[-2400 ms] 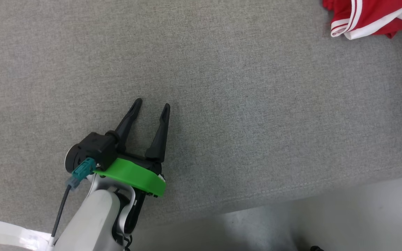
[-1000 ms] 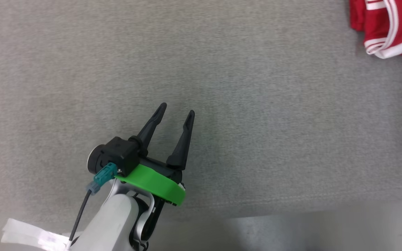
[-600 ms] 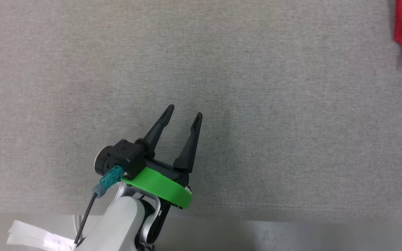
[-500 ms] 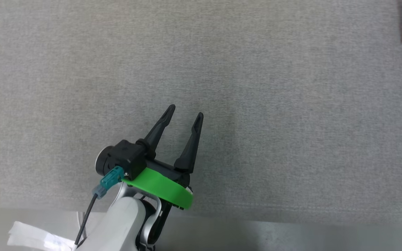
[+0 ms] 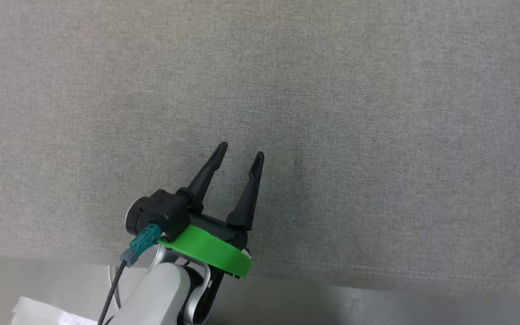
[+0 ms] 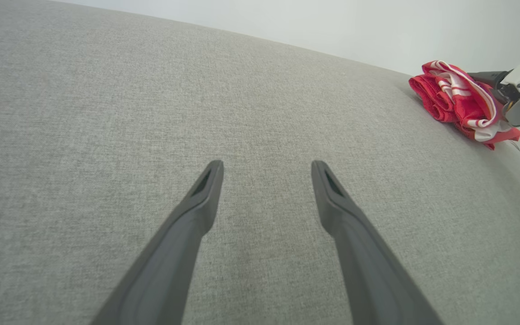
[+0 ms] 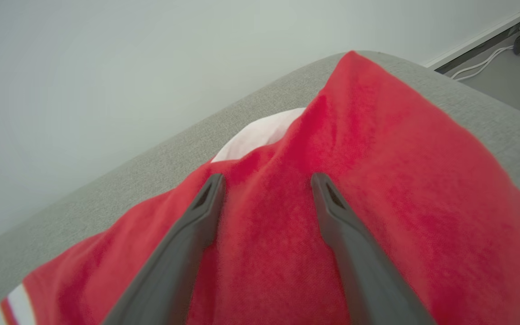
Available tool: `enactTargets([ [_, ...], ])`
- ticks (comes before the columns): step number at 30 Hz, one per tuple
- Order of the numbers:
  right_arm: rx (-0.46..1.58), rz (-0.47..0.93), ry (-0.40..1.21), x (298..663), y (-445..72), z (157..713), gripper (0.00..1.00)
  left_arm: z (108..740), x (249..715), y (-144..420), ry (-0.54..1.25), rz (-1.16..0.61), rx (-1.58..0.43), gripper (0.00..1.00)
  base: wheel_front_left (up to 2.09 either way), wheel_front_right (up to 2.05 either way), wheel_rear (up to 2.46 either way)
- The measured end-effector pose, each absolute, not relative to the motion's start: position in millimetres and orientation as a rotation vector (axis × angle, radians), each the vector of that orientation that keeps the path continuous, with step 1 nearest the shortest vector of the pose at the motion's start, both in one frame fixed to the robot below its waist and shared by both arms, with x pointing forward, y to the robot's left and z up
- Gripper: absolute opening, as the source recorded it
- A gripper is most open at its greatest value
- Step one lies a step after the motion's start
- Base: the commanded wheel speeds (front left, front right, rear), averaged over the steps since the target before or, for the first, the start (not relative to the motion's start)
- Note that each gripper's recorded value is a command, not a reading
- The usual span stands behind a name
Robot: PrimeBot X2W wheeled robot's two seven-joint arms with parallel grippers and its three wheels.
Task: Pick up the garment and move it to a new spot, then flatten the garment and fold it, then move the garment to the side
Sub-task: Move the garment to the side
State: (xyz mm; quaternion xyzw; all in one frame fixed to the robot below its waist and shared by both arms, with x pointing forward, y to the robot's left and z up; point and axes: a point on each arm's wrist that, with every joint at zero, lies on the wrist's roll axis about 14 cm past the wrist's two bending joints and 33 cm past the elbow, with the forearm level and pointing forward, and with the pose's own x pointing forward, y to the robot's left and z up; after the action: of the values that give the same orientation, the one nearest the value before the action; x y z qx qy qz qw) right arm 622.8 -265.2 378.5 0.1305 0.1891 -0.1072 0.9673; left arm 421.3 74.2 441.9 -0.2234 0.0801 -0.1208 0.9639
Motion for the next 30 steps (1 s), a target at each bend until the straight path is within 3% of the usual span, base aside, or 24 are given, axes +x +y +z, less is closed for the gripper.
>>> enactTargets([
  [8,0.211,-0.176,0.344,623,-255,393,1.0,448,424,75,0.138,-0.238,-0.453,1.0,0.0,0.0,0.0],
  [17,0.085,-0.01,0.078,630,-239,485,1.0,466,430,86,0.08,-0.205,-0.472,1.0,0.0,0.0,0.0],
  [24,0.109,0.089,0.029,598,-215,510,1.0,478,427,110,0.044,-0.153,-0.423,1.0,0.0,0.0,0.0],
  [30,0.116,0.082,0.036,557,-221,513,1.0,485,412,124,0.03,-0.13,-0.373,1.0,0.0,0.0,0.0],
])
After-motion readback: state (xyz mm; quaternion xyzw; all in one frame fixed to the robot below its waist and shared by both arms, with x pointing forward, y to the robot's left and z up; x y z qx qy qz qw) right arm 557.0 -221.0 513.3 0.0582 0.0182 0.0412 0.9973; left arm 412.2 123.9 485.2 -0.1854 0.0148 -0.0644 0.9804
